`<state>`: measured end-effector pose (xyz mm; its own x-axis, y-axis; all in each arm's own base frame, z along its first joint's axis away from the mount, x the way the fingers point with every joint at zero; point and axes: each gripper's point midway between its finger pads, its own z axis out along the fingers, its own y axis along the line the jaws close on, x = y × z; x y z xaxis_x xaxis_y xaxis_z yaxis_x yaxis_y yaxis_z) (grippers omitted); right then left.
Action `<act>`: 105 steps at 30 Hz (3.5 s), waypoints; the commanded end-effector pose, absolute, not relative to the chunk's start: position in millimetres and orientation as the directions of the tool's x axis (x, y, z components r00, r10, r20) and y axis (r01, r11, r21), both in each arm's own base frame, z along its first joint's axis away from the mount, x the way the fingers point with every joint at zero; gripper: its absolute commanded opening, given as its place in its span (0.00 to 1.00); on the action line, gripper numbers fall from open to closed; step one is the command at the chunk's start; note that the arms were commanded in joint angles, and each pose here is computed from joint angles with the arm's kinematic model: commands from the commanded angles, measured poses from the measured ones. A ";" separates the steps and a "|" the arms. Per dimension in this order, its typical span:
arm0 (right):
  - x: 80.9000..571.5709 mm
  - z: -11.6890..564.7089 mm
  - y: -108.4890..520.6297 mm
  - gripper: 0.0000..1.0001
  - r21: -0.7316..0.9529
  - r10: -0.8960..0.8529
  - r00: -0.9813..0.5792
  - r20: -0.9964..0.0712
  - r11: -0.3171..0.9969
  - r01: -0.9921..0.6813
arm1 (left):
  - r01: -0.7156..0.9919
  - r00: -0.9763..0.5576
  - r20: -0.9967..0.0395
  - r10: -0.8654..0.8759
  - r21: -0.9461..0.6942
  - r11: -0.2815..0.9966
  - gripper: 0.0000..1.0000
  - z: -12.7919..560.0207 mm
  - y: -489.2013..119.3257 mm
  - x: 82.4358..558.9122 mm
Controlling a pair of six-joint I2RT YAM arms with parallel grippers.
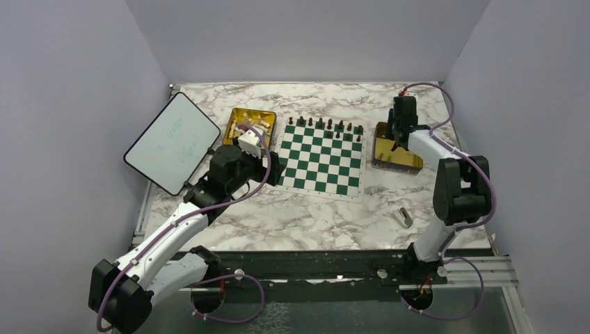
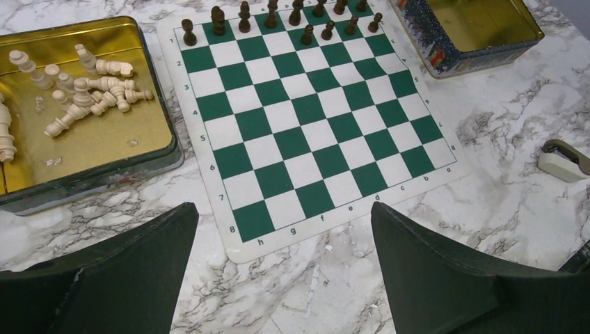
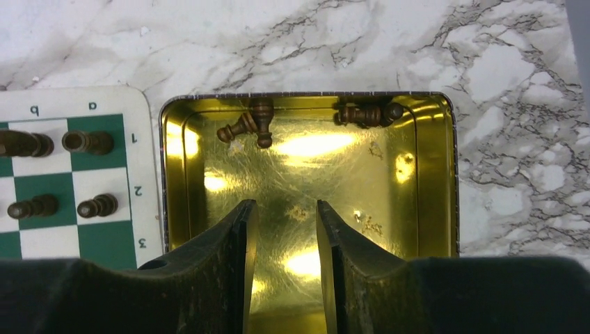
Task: Set up the chess pieces on the board
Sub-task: Pick up the chess piece from the storage box.
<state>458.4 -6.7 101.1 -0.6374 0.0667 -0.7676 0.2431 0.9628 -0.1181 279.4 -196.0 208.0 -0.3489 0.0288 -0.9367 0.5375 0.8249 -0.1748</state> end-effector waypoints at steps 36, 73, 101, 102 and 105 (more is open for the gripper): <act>508.3 33.8 -16.6 0.31 -0.065 0.060 -0.633 -0.772 0.983 0.173 | 0.542 -0.312 -0.950 0.023 -0.158 0.825 0.94 217.3 -195.7 281.3; 443.0 127.9 5.7 0.11 0.040 0.123 -0.738 -0.663 0.991 0.130 | 0.734 -0.146 -0.986 0.076 -0.056 0.677 0.84 220.1 -219.8 262.7; 359.4 202.5 178.4 0.10 0.500 0.090 -0.690 -0.718 0.756 -0.423 | 0.795 -0.099 -0.995 0.014 -0.071 0.602 0.84 237.4 -250.7 280.2; 356.1 202.8 183.7 0.10 0.505 0.081 -0.693 -0.716 0.746 -0.435 | 0.793 -0.053 -0.997 0.060 -0.006 0.609 0.83 233.7 -248.0 284.2; 346.1 200.8 197.6 0.10 0.514 0.049 -0.709 -0.704 0.724 -0.460 | 0.788 -0.006 -0.995 0.097 0.055 0.613 0.81 237.9 -250.5 296.6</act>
<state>356.9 173.3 175.0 -0.7441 0.0672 -0.6647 -0.3583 0.7996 0.4819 283.8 -243.9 222.2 -0.2109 -0.0218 -0.9773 0.7348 0.6558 -0.1732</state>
